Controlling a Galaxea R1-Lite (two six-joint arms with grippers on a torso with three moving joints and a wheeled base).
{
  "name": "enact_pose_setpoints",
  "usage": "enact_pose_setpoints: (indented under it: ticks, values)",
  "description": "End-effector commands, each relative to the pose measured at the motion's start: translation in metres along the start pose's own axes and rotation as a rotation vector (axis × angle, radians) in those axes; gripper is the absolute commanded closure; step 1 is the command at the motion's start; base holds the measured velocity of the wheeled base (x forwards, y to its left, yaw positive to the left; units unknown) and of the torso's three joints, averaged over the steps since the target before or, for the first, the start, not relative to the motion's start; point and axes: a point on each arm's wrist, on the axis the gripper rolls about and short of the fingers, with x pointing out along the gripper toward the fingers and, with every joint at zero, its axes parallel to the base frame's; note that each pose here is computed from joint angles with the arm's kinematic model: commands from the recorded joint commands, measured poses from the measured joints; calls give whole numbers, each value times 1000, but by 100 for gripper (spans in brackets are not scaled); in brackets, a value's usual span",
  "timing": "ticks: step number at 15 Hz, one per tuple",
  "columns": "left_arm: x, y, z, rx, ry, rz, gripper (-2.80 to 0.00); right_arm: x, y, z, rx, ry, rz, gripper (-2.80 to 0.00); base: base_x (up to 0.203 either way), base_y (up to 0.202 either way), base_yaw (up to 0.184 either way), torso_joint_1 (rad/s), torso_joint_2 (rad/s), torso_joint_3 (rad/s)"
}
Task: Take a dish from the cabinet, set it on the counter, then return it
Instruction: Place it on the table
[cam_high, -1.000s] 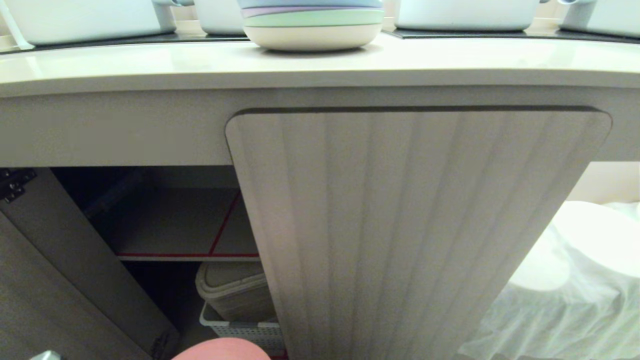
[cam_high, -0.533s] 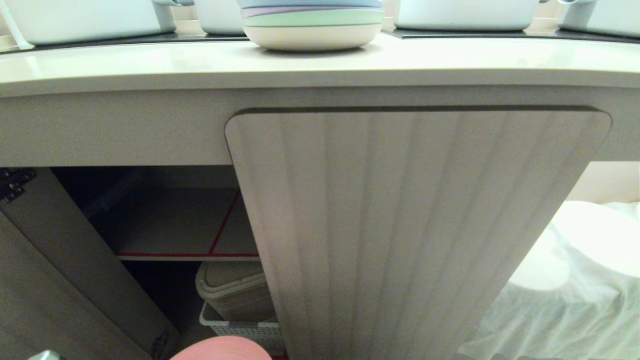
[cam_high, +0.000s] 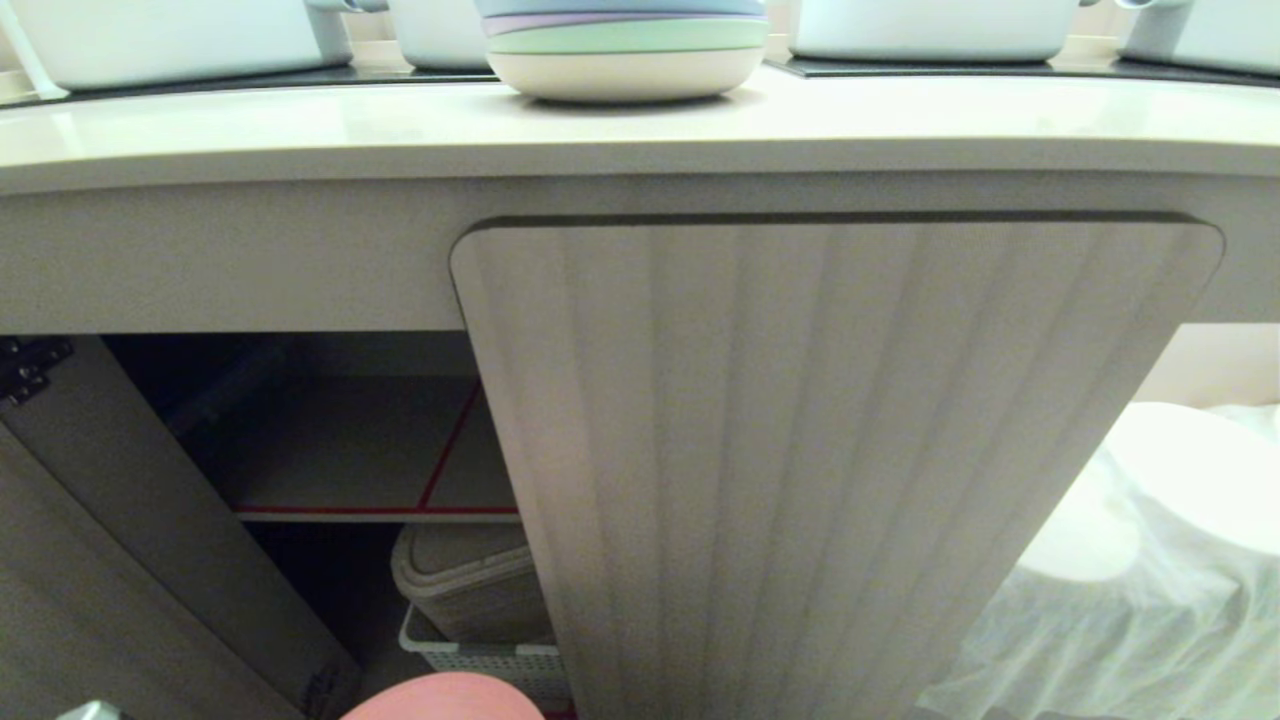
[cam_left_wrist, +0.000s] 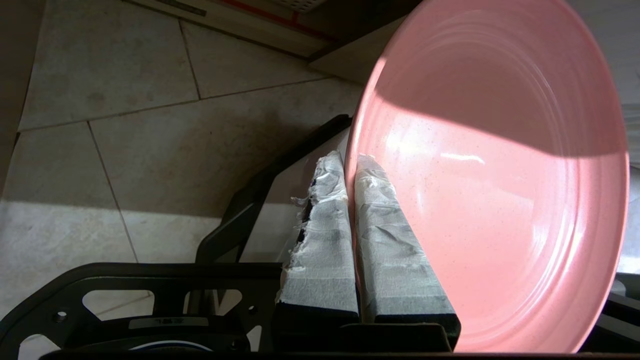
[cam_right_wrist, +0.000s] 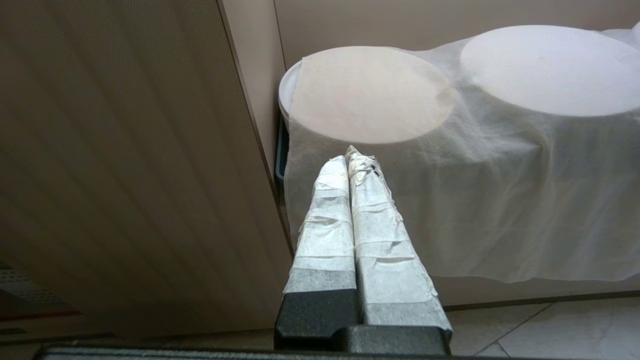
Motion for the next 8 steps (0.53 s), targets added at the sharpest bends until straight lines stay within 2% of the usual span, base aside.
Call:
enact_pose_setpoints:
  ticks: [1, 5, 8]
  values:
    - [0, 0, 0, -4, 3, 2, 0, 0, 0, 0, 0, -1, 0, 0, 0, 0, 0, 0, 0, 0]
    - [0, 0, 0, -6, 2, 2, 0, 0, 0, 0, 0, -1, 0, 0, 0, 0, 0, 48, -222, -226]
    - [0, 0, 0, -14, 2, 3, 0, 0, 0, 0, 0, -1, 0, 0, 0, 0, 0, 189, -511, -300]
